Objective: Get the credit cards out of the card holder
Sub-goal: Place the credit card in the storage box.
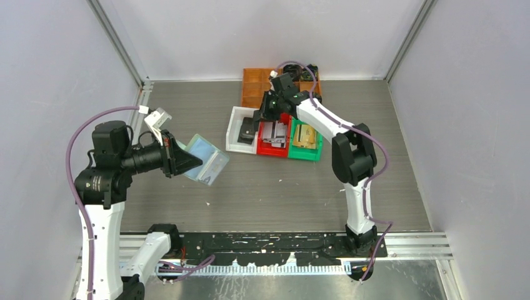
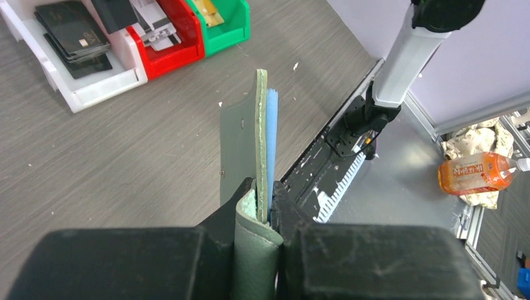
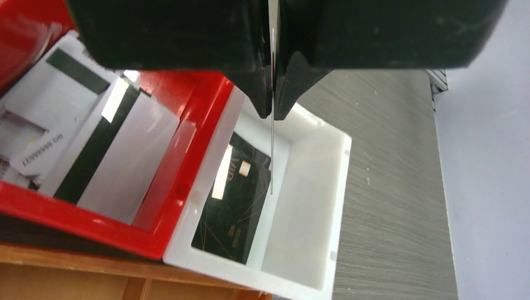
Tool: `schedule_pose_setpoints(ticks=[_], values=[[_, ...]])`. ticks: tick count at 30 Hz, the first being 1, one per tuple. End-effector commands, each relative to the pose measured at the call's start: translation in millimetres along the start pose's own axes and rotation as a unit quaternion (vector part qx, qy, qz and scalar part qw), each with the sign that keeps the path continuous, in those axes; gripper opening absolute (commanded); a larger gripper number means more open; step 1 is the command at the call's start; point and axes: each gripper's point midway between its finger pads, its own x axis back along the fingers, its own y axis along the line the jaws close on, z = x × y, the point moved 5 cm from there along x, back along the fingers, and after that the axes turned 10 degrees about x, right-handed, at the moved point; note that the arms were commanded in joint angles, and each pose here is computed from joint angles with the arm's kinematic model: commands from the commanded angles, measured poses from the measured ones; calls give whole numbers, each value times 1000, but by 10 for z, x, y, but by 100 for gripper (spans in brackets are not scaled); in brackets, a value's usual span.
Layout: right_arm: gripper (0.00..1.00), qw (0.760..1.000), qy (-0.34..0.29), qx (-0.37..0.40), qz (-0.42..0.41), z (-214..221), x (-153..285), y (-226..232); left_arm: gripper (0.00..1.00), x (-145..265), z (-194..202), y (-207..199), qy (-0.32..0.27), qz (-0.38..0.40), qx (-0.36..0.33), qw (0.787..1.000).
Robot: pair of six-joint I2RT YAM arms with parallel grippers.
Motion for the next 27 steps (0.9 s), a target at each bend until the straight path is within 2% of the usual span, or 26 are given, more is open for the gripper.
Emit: schedule_pose_setpoints(ticks=[1, 12, 18, 27], values=[[1, 999, -38, 16, -19, -309, -26, 131, 0, 71, -47, -115, -6, 14, -36, 999], [1, 998, -46, -14, -31, -373, -513, 37, 0, 73, 21, -112, 2, 18, -31, 999], [1, 999, -47, -4, -22, -373, -597, -20, 0, 65, 74, -95, 16, 18, -12, 1000], [1, 999, -46, -1, -15, -342, -606, -72, 0, 62, 92, -65, 23, 15, -20, 999]])
